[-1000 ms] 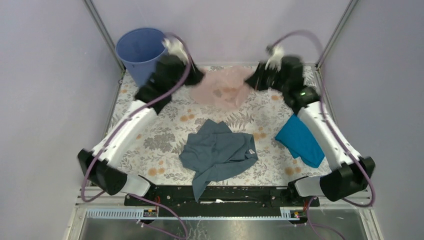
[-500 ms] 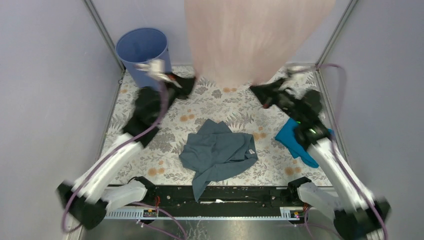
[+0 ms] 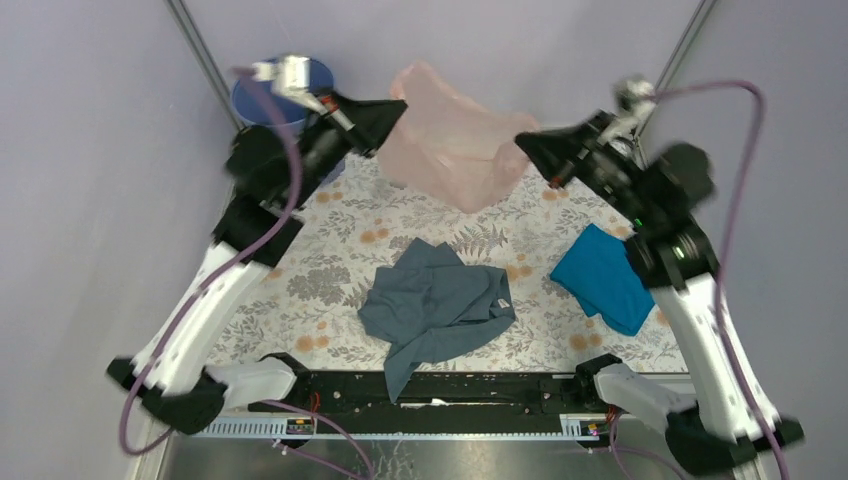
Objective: Put the trash bags into the trash bin
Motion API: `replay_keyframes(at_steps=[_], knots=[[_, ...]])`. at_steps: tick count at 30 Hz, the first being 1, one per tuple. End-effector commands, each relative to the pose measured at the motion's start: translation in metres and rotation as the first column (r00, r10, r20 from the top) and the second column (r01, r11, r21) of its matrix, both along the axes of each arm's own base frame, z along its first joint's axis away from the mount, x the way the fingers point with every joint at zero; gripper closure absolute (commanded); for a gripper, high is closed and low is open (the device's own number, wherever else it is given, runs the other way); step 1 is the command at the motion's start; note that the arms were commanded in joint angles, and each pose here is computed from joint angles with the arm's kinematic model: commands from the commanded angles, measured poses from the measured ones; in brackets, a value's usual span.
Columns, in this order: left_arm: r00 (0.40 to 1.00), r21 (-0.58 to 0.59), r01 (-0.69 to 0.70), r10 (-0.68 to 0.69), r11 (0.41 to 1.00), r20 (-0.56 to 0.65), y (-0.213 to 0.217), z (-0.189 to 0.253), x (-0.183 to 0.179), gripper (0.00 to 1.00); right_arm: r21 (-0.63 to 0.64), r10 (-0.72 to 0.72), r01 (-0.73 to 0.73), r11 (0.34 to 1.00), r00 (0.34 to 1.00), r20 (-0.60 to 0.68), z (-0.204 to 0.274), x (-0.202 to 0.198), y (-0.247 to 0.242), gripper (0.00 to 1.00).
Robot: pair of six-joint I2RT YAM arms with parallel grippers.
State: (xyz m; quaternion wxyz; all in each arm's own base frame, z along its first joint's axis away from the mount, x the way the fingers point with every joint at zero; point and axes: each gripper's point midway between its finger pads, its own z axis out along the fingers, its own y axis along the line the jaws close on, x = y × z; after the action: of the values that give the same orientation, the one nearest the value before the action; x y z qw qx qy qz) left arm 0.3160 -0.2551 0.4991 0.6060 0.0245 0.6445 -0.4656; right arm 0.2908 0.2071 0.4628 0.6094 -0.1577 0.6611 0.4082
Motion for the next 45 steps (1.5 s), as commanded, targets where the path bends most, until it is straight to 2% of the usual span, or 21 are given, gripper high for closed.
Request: replay_keyframes(at_steps=[1, 3, 5, 7, 9, 11, 15, 20, 24, 28, 32, 35, 42, 45], knots=[[0.998, 0.023, -0.059, 0.059, 0.998, 0.012, 0.014, -0.024, -0.013, 1.00, -0.026, -0.088, 0.087, 0.996, 0.996, -0.035, -0.044, -0.006, -0.015, 0.93], [0.970, 0.147, -0.164, 0.186, 0.975, -0.155, 0.026, -0.097, 0.007, 1.00, -0.124, -0.136, 0.116, 0.985, 0.977, -0.167, -0.109, 0.007, -0.018, 0.97], [0.932, 0.276, -0.171, 0.246, 0.946, -0.266, 0.036, -0.154, 0.010, 1.00, -0.215, -0.169, 0.106, 0.971, 0.940, -0.297, -0.164, 0.012, -0.021, 1.00], [0.917, 0.327, -0.164, 0.266, 0.931, -0.298, 0.045, -0.177, 0.003, 1.00, -0.242, -0.143, 0.055, 0.969, 0.921, -0.363, -0.186, 0.007, -0.017, 1.00], [0.932, 0.316, -0.173, 0.258, 0.933, -0.253, 0.053, -0.170, -0.006, 1.00, -0.224, -0.104, 0.026, 0.974, 0.932, -0.347, -0.176, 0.005, -0.011, 1.00], [0.950, 0.270, -0.204, 0.257, 0.941, -0.179, 0.059, -0.146, -0.010, 1.00, -0.191, -0.091, 0.034, 0.981, 0.951, -0.296, -0.154, 0.011, -0.008, 1.00], [0.964, 0.220, -0.197, 0.229, 0.955, -0.133, 0.054, -0.112, -0.011, 1.00, -0.110, -0.009, -0.023, 0.994, 0.959, -0.284, -0.123, 0.025, 0.013, 1.00], [0.989, 0.131, 0.002, 0.018, 0.991, -0.148, 0.010, -0.094, -0.015, 1.00, -0.008, 0.124, -0.136, 0.991, 0.927, -0.354, -0.129, 0.031, 0.042, 1.00], [0.972, 0.070, 0.120, -0.103, 0.990, -0.213, -0.025, -0.106, -0.016, 1.00, 0.060, 0.148, -0.136, 0.989, 0.927, -0.345, -0.131, 0.031, 0.047, 1.00], [0.945, 0.009, 0.198, -0.188, 0.980, -0.269, -0.052, -0.115, -0.017, 1.00, 0.159, 0.202, -0.151, 0.976, 0.899, -0.389, -0.137, 0.024, 0.053, 0.97], [0.938, -0.004, 0.176, -0.169, 0.984, -0.303, -0.055, -0.123, -0.011, 1.00, 0.205, 0.218, -0.145, 0.968, 0.891, -0.397, -0.147, 0.022, 0.054, 0.96], [0.927, -0.018, 0.168, -0.164, 0.986, -0.338, -0.058, -0.130, -0.007, 1.00, 0.193, 0.220, -0.153, 0.969, 0.892, -0.394, -0.154, 0.022, 0.054, 0.90], [0.915, -0.040, 0.181, -0.183, 0.983, -0.358, -0.068, -0.128, 0.000, 1.00, 0.214, 0.333, -0.274, 0.938, 0.882, -0.334, -0.149, 0.010, 0.066, 0.83], [0.920, -0.015, 0.170, -0.165, 0.985, -0.356, -0.068, -0.127, 0.004, 1.00, 0.218, 0.367, -0.311, 0.925, 0.882, -0.296, -0.141, 0.006, 0.071, 0.81]])
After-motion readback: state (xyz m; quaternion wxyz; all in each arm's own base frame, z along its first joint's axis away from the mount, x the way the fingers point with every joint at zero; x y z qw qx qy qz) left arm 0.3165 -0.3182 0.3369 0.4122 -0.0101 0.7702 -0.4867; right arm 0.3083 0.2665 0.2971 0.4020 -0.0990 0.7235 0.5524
